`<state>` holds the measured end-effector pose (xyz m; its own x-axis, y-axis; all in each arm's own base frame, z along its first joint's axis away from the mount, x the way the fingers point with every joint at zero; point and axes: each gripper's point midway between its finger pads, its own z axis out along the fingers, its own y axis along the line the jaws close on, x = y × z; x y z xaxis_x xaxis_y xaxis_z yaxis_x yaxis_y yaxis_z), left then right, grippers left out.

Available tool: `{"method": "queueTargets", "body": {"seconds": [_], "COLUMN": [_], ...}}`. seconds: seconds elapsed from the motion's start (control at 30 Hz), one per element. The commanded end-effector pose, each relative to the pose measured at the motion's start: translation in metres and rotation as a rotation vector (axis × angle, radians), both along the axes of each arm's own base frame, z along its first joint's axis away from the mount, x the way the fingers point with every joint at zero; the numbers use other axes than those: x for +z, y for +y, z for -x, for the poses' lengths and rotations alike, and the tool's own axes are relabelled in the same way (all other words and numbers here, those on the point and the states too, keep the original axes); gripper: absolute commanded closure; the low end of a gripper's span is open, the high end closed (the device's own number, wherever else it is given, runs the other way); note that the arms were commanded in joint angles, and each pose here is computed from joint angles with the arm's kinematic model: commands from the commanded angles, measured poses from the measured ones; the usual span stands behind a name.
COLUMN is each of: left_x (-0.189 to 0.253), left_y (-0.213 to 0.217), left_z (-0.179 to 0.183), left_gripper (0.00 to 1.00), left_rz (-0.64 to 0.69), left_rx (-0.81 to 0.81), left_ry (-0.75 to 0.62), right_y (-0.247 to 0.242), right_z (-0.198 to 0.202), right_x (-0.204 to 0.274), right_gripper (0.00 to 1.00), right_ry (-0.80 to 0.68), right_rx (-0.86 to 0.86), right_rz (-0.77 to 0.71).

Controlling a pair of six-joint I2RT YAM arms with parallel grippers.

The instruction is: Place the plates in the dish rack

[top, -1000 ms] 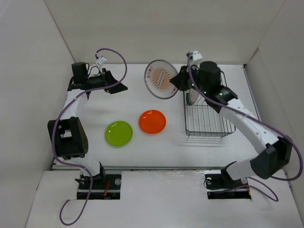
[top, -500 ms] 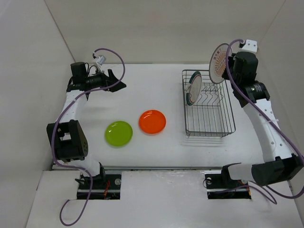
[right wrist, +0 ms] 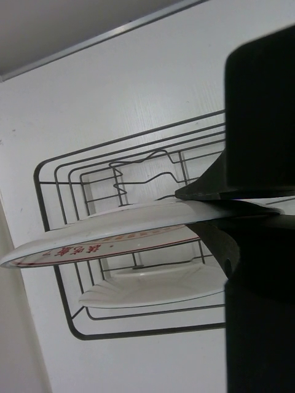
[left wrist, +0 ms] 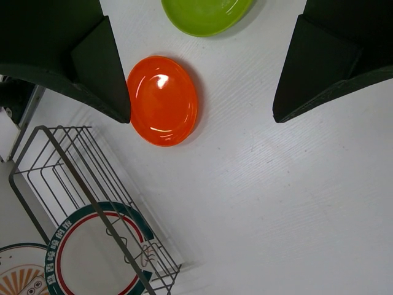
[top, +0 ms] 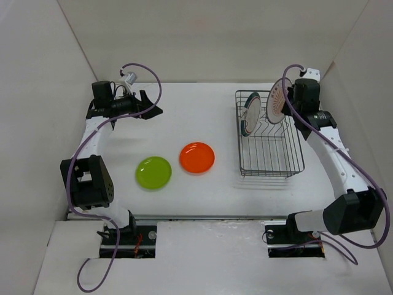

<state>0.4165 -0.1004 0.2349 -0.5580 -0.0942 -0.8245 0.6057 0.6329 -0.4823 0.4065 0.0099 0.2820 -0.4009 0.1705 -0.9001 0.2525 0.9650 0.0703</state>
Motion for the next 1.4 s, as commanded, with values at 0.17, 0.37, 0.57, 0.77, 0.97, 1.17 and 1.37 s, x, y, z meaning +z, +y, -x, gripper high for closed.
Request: {"method": "queueTargets", "body": {"seconds": [0.17, 0.37, 0.57, 0.77, 0.97, 1.17, 1.37], "left_x": [0.025, 0.027, 0.024, 0.024, 0.024, 0.024, 0.024], "left_y": [0.000, -0.001, -0.001, 0.000, 0.000, -0.001, -0.001], "left_z": [0.004, 0.006, 0.007, 0.007, 0.007, 0.008, 0.008], "left_gripper": [0.00, 0.00, 0.00, 0.00, 0.00, 0.00, 0.00], "left_rz": [-0.022, -0.022, -0.021, -0.026, -0.026, -0.021, -0.021], "left_rx": [-0.012, -0.012, -0.012, -0.015, -0.015, -0.023, -0.023], "left_ry": [-0.090, -0.090, -0.081, -0.088, -0.088, -0.089, -0.089], "right_y": [0.009, 0.007, 0.007, 0.009, 0.014, 0.018, 0.018], "right_z": [-0.023, -0.032, -0.035, -0.038, -0.043, -0.044, -0.045], "right_x": [0.009, -0.009, -0.025, -0.033, -0.049, -0.059, -0.063], "right_gripper": [1.00, 1.00, 1.00, 1.00, 1.00, 0.86, 0.77], "right_ry": [-0.109, -0.075, -0.036, -0.018, 0.022, 0.041, 0.050], "right_rx": [-0.012, -0.063, -0.070, -0.057, -0.043, -0.030, -0.029], "right_rz": [-0.080, -0.052, -0.025, 0.006, 0.023, 0.035, 0.037]}}
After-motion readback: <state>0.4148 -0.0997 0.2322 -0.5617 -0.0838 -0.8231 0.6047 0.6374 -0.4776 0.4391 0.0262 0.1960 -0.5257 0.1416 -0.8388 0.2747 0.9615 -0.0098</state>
